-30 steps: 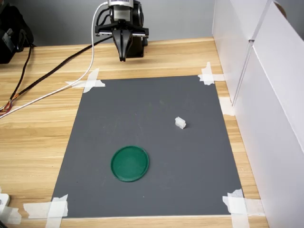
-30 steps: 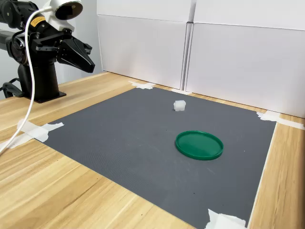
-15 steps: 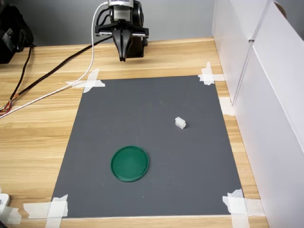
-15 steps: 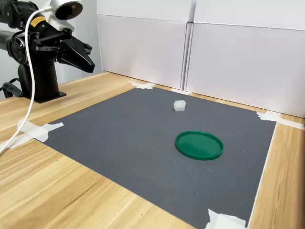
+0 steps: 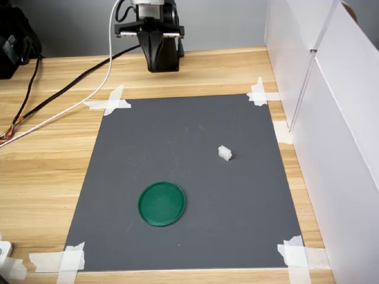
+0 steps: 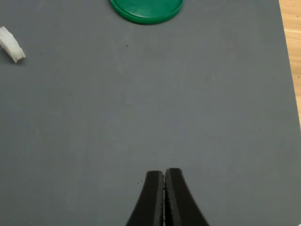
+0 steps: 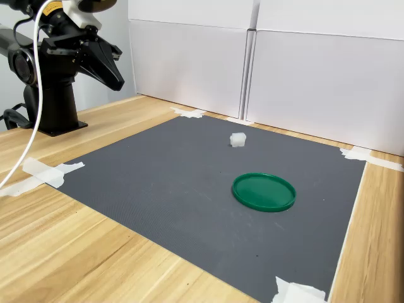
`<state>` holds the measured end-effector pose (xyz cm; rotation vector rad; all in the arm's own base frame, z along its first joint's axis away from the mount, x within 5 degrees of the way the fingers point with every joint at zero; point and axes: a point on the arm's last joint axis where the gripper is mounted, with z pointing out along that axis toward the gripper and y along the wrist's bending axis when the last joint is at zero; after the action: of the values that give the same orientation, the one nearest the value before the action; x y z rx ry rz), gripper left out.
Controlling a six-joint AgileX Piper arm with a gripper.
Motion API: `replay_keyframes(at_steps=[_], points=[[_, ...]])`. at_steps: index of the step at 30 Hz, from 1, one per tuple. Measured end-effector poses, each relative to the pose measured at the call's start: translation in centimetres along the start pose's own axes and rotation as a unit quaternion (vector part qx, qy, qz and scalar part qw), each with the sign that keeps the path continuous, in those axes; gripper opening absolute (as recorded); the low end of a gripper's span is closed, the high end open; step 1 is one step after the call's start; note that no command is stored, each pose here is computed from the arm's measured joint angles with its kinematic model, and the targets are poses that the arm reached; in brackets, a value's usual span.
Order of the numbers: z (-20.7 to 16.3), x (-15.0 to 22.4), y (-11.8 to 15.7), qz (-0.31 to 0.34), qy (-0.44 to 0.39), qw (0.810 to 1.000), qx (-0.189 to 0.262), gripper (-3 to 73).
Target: Grasp a white terminal and put it in the green lid.
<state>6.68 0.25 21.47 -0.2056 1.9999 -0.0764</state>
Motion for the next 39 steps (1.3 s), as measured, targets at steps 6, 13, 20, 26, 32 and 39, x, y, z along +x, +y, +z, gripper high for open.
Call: replay_keyframes(at_steps=[6,13,20,26,32,39], points=[[0.9,-4.1,-0.6,0.0,0.035,0.999,-0.006,-2.1],[4.0,-9.0,-1.2,-0.023,0.085,0.996,-0.023,-2.1],[8.9,-12.3,-1.5,-0.171,0.131,0.975,-0.053,-2.1],[12.1,-15.0,-1.6,-0.239,0.151,0.955,-0.087,-2.1],[13.3,-16.5,1.5,-0.311,0.19,0.915,-0.174,-2.1],[13.9,-16.2,4.7,-0.353,0.205,0.884,-0.228,-2.1]])
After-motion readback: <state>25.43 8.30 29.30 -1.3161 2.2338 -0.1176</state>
